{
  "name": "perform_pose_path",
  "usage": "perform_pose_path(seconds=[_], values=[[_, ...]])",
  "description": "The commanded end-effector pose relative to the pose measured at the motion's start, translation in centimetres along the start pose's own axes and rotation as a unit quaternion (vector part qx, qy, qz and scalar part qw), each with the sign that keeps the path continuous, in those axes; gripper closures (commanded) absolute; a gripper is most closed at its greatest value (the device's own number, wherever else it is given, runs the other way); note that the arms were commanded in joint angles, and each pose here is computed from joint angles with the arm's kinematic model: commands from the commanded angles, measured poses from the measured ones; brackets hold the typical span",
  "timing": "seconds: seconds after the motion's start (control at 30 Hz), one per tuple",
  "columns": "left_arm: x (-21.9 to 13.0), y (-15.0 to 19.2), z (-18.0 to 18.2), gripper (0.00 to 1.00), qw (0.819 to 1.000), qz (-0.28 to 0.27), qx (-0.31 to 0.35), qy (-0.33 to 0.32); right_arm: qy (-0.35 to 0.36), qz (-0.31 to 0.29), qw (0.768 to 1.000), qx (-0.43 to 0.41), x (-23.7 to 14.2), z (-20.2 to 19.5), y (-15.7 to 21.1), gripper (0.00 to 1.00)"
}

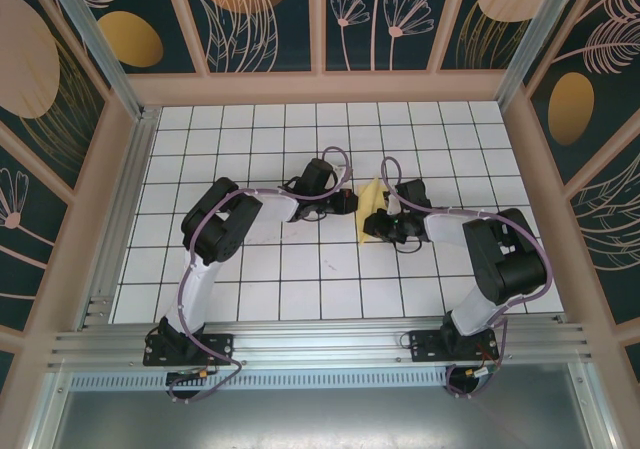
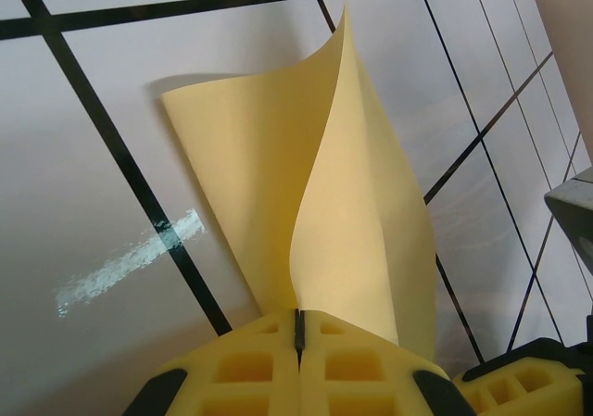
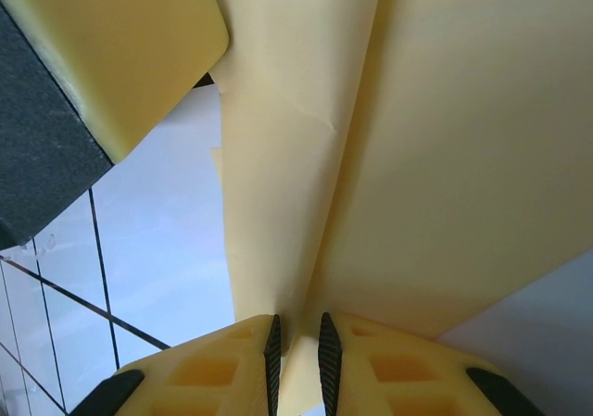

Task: Fold a paper plane with a square sheet of paper (pick it up from the middle)
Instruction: Fourth fold the wing at the center of the table.

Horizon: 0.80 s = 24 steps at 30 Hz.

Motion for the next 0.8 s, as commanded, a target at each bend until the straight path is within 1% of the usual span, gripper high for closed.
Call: perform_pose_path(seconds=[0.0, 0.17, 0.3, 0.5, 0.6, 0.77], values=[[0.4, -1.0, 0.3, 1.00, 1.000, -0.015, 0.013, -0.012, 0.098, 0.098, 0.989, 0.044, 1.2, -3.8, 4.9, 0.77], [0.8, -1.1, 0.6, 1.00, 1.000, -0.012, 0.010, -0.025, 0.103, 0.100, 0.989, 0.039, 1.2, -3.7, 5.0, 0.77], [1.1, -0.6, 1.3, 1.00, 0.999, -0.003, 0.004, -0.037, 0.105, 0.099, 0.989, 0.037, 1.3, -3.6, 4.9, 0.76], [1.2, -0.4, 1.6, 1.00, 0.999, 0.001, 0.001, -0.040, 0.108, 0.101, 0.988, 0.033, 1.3, -3.5, 4.9, 0.77], [1.3, -0.3, 1.5, 1.00, 0.999, 0.007, 0.001, -0.037, 0.079, 0.084, 0.993, 0.025, 0.9, -2.4, 4.2, 0.76], [1.5, 0.3, 1.8, 1.00, 0.999, 0.023, 0.002, -0.038, 0.032, 0.028, 0.999, 0.016, -0.7, 0.0, 1.5, 0.74]])
Point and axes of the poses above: each hand's point on the last joint's axis, 136 mm out from that joint toward the fingers, its own x axis out along the fingers, its own z axis along the line the jaws close on, y = z × x, the point moved 7 cm from there along -x, back along the fingers, and after that the axes turned 9 degrees about -x, right-handed, at the moved point
